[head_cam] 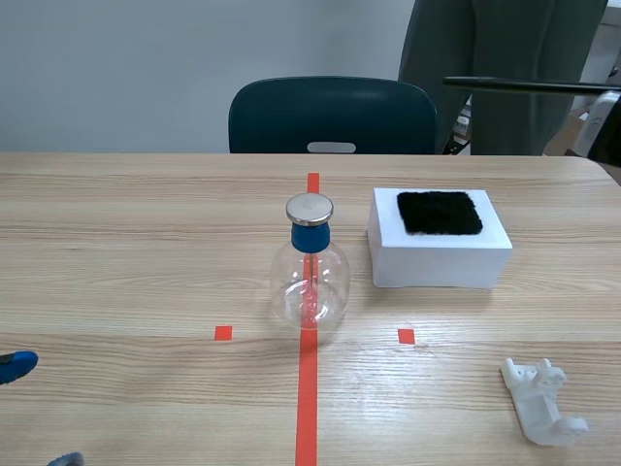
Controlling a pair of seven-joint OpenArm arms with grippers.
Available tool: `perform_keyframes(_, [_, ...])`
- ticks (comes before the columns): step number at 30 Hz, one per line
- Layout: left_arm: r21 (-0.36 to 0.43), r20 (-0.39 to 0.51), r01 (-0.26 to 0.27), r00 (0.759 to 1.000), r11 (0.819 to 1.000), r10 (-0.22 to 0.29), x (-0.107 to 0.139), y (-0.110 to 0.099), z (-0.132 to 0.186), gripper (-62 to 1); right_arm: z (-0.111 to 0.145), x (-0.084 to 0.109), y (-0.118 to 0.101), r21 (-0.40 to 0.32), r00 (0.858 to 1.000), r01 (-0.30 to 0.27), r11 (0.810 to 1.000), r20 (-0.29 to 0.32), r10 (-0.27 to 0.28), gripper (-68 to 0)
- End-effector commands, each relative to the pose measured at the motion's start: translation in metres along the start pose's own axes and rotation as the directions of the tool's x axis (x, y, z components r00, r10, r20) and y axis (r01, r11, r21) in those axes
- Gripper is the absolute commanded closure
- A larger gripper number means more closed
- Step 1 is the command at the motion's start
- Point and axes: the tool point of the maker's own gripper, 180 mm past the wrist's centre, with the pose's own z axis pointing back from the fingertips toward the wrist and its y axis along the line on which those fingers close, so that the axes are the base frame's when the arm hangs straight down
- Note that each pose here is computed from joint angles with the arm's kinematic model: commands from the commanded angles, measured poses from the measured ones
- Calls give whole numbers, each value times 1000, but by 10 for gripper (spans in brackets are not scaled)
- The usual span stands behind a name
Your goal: Do the electroscope experiment. rub the rod on the fur
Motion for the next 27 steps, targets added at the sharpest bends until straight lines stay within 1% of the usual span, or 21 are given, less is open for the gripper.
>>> perform_keyframes(1, [6,63,2,998,1000,-3,11,1,-2,-623,6,12,-9,-36,1000,7,999,30,-6,0])
perform_keyframes(7, [6,62,2,998,1000,-3,11,1,-2,-623,43,40,-34,-120,994,82,989,83,-73,0])
perform_keyframes(10, [6,62,2,998,1000,-3,11,1,-2,-623,67,58,-42,-152,990,105,983,113,-88,0])
perform_keyframes(12, [6,62,2,998,1000,-3,11,1,-2,-623,82,70,-43,-157,987,111,981,129,-91,0])
perform_keyframes(15, [6,62,2,998,1000,-3,11,1,-2,-623,103,87,-36,-140,986,113,984,136,-94,0])
perform_keyframes(17, [6,62,2,998,1000,-3,11,1,-2,-623,115,98,-30,-121,986,103,987,142,-86,0])
perform_keyframes(20, [6,62,2,998,1000,-3,11,1,-2,-623,130,116,-21,-93,984,68,993,172,-51,0])
perform_keyframes(22, [6,62,2,998,1000,-3,11,1,-2,-623,137,126,-12,-65,983,38,997,182,-25,0])
perform_keyframes(24, [6,62,2,998,1000,-3,11,1,-2,-623,142,135,-2,-39,983,19,999,185,-12,0])
perform_keyframes(27, [6,63,2,998,1000,-3,11,1,-2,-623,146,144,8,-16,985,-18,1000,169,21,0])
